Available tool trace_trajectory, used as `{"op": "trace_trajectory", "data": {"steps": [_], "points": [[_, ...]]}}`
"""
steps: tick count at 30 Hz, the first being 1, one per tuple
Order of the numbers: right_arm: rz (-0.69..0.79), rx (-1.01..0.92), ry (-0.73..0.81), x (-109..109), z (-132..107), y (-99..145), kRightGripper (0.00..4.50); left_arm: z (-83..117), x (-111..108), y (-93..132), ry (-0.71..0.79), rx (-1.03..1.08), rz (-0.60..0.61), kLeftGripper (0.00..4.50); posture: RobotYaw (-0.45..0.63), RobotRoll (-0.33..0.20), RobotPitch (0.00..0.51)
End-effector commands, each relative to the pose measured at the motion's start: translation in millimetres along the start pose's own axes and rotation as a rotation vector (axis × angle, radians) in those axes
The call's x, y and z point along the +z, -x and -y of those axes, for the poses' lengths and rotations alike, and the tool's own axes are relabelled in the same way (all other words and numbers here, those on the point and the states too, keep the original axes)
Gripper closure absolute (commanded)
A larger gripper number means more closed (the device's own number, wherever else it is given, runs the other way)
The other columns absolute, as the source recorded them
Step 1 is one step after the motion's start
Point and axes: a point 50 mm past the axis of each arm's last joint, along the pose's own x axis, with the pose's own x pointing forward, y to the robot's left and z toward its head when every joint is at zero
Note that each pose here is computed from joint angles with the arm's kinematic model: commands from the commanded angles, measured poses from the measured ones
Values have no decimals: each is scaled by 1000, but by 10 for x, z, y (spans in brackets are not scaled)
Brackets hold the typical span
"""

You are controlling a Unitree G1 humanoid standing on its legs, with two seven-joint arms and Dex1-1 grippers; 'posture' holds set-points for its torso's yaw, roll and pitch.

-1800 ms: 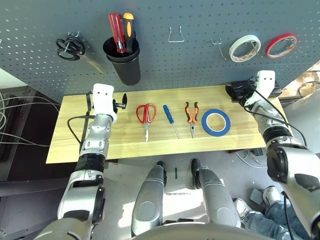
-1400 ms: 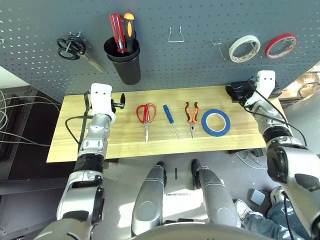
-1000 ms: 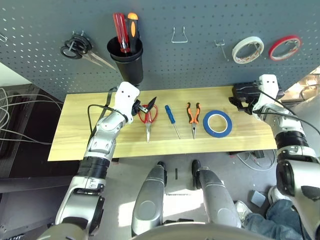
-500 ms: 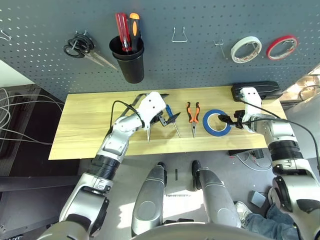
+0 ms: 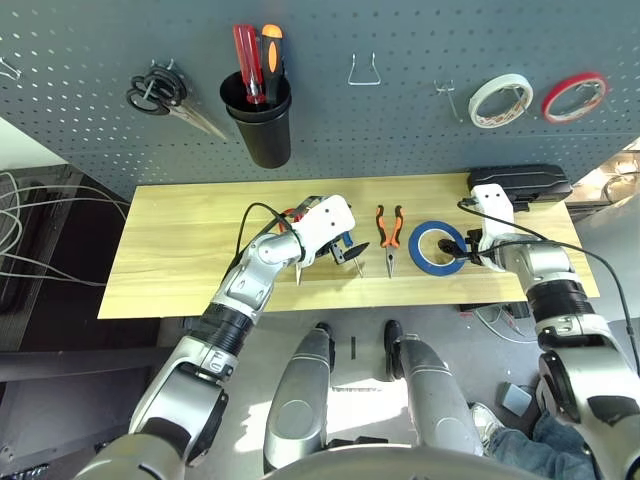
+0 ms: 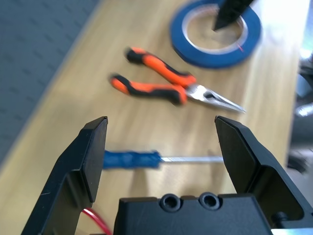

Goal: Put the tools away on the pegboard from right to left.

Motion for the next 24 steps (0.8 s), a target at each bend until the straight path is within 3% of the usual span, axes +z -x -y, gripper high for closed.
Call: {"op": "trace_trajectory", "data": {"steps": [1, 4, 8, 14, 17, 24], "points": [[-94, -7, -15, -214, -3, -34, 0, 144, -78, 4, -10, -57, -52, 35, 182, 0, 405], [-105, -14, -20, -232, -5, -33, 0, 160, -74, 5, 4, -56, -51, 35, 182, 0, 409], [-108, -28, -24, -230, 6, -28, 801, 154, -60, -5, 7, -50, -44, 0, 175, 0, 410], [-73, -58, -21, -167, 59, 11, 2892, 85, -4, -34, 7, -8, -3, 0, 166, 0, 392], [29, -70, 23, -47, 80, 79, 3794, 6, 44, -23, 24, 54, 42, 0, 160, 0, 382], [366, -51, 236, 122, -119, 374, 3801, -211, 133, 108, 73, 236, 188, 0, 155, 0, 359]]}}
